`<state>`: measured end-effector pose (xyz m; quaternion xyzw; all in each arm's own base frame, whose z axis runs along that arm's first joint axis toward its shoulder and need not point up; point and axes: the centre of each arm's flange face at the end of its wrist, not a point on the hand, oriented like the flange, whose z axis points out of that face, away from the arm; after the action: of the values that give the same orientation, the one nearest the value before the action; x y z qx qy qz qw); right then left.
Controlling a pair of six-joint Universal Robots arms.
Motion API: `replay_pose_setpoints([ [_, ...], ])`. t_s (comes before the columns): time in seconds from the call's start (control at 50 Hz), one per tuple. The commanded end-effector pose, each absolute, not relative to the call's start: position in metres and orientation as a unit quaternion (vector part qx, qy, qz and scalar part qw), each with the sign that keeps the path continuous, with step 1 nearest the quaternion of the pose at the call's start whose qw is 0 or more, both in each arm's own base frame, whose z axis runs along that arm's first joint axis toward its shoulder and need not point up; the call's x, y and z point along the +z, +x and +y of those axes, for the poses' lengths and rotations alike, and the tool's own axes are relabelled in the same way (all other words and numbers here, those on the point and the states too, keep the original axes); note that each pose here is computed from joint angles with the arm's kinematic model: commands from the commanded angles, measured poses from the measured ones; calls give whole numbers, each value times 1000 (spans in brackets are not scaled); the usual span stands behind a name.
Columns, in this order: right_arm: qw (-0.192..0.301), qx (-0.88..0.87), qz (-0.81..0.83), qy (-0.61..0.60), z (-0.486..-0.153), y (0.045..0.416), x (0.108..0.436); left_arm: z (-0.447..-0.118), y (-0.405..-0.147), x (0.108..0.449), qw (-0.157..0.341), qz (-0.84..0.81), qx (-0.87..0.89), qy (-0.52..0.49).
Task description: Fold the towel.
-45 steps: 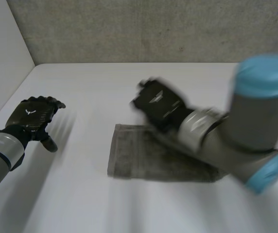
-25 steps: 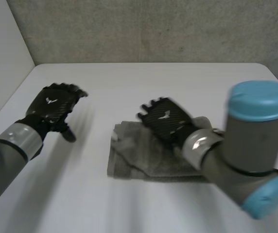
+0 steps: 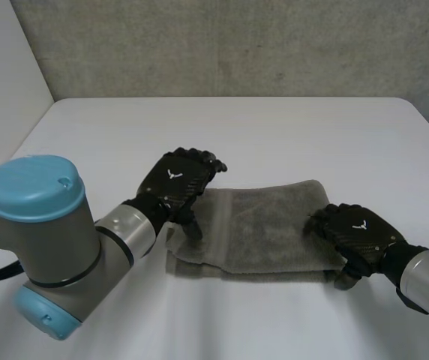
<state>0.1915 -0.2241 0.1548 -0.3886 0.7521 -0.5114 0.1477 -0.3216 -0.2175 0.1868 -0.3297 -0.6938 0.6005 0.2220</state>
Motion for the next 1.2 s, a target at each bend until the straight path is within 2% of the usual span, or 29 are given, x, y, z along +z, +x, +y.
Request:
replay_pose_setpoints([
  [0.02,155,-497,759,-392,-232,190,134,-213,-318,185,213,-700,599,-325],
  [0.18,142,-513,743,-406,-243,191,149,-211,-306,195,202,-701,609,-311],
  [0.22,138,-524,735,-407,-247,193,161,-213,-301,196,198,-704,611,-305],
  [0.26,147,-543,707,-427,-244,206,190,-216,-296,198,193,-705,615,-297],
  [0.28,147,-543,707,-428,-244,206,190,-218,-291,202,189,-705,619,-291],
  [0.32,174,-556,674,-454,-235,233,212,-220,-287,206,186,-703,625,-284],
  [0.38,188,-564,658,-463,-232,248,221,-223,-279,212,179,-702,633,-274],
  [0.42,226,-566,628,-483,-221,283,231,-225,-275,214,174,-702,637,-267],
  [0.44,226,-566,628,-483,-221,283,231,-228,-270,218,167,-701,643,-259],
  [0.46,241,-566,615,-494,-212,302,233,-231,-265,220,160,-702,647,-251],
  [0.48,253,-562,604,-505,-203,321,233,-231,-265,220,160,-702,647,-251],
  [0.54,258,-559,593,-518,-194,339,228,-238,-255,223,148,-704,654,-234],
  [0.58,268,-543,584,-541,-180,370,208,-240,-251,224,143,-707,655,-225],
  [0.6,268,-543,583,-541,-180,370,208,-242,-248,224,140,-709,657,-217],
  [0.64,278,-517,588,-557,-173,392,178,-243,-245,224,140,-711,657,-211],
  [0.66,278,-517,588,-557,-173,393,178,-244,-243,224,139,-713,656,-206],
  [0.7,281,-495,590,-572,-167,406,151,-246,-242,224,140,-714,656,-202],
  [0.78,280,-488,595,-575,-167,410,136,-246,-241,224,140,-715,655,-199],
  [0.88,268,-502,599,-563,-170,408,141,-248,-241,225,140,-711,660,-198],
  [0.92,259,-518,603,-549,-169,398,162,-250,-241,226,139,-710,661,-197],
  [0.94,259,-518,603,-549,-169,398,162,-252,-242,227,139,-708,664,-197],
  [0.98,253,-537,610,-525,-170,380,187,-254,-242,229,139,-705,668,-196],
  [1.04,249,-546,617,-509,-173,369,197,-261,-245,234,140,-695,678,-194],
  [1.08,245,-556,636,-477,-177,347,214,-264,-246,234,140,-693,680,-194],
  [1.2,244,-553,676,-421,-181,315,224,-271,-259,232,152,-690,678,-201],
])
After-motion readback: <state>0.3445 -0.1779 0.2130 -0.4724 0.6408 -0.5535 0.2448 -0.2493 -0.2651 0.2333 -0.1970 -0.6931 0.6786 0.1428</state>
